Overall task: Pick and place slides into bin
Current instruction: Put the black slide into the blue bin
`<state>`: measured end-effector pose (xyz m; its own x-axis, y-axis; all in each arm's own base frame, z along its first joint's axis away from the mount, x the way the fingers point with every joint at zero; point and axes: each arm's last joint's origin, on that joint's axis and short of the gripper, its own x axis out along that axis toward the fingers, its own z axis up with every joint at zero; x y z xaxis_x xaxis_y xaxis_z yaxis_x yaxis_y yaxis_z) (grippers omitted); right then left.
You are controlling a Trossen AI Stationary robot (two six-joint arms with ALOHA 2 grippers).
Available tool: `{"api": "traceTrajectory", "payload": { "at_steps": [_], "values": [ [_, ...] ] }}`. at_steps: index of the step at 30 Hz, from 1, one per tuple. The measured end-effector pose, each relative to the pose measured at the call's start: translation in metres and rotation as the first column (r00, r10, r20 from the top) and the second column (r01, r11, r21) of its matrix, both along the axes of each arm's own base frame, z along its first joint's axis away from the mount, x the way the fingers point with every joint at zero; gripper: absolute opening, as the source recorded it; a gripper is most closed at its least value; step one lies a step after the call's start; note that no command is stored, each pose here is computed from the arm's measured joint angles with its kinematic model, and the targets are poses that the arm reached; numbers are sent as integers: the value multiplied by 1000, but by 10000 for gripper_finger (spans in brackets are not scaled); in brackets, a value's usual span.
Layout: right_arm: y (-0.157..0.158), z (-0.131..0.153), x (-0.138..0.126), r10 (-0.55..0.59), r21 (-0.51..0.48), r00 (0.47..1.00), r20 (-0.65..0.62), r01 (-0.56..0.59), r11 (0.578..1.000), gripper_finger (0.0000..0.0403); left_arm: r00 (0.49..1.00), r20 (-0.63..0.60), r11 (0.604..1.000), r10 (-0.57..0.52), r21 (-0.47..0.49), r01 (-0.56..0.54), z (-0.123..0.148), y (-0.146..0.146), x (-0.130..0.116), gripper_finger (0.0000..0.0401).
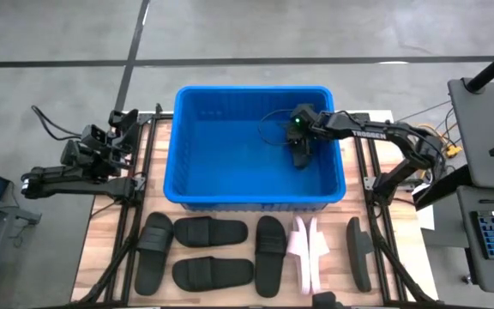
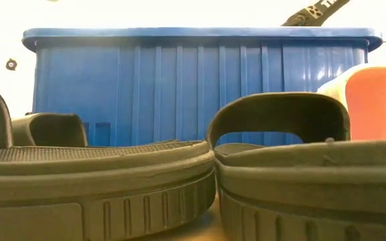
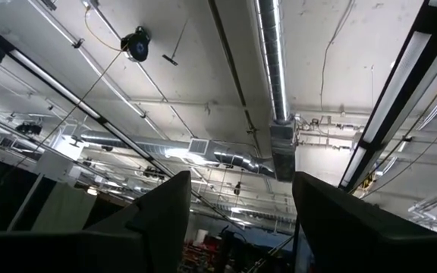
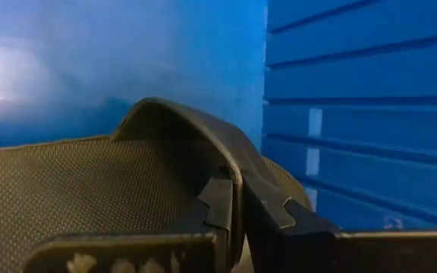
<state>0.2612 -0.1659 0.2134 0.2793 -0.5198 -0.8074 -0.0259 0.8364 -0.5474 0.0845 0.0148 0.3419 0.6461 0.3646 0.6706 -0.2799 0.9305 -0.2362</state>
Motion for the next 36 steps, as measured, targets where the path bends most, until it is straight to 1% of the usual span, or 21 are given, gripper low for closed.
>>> {"api": "traceTrajectory", "payload": {
  "at_steps": [8,11,17,20,23,27,32,36],
  "values": [
    [-5,-4,8,6,-34,999,38,-4,999,13,1000,-6,1000,-1,-1,1,0,0,1,217],
    [-6,-4,9,20,-45,999,32,-19,999,13,1000,-8,1000,-1,-1,1,-1,0,1,217],
    [-11,-6,4,1,-34,1000,29,0,999,13,1000,-8,1000,0,-1,0,-1,0,1,217],
    [-11,-7,3,21,-38,1000,5,-20,999,19,1000,-10,1000,-1,-1,1,-1,0,1,217],
    [-11,-7,3,24,-40,1000,-1,-24,999,40,1000,-16,1000,-1,-2,1,-1,0,1,217],
    [-10,-7,1,-9,-18,1000,-1,9,1000,82,1000,-23,1000,-1,-3,1,-2,0,2,217],
    [-9,-7,-3,-88,41,996,-14,89,995,147,1000,-23,1000,-2,-3,2,-2,0,2,217],
    [-6,-2,-6,-162,98,986,-40,165,981,188,1000,-22,1000,-2,-3,2,-2,0,2,217]
  ]
}}
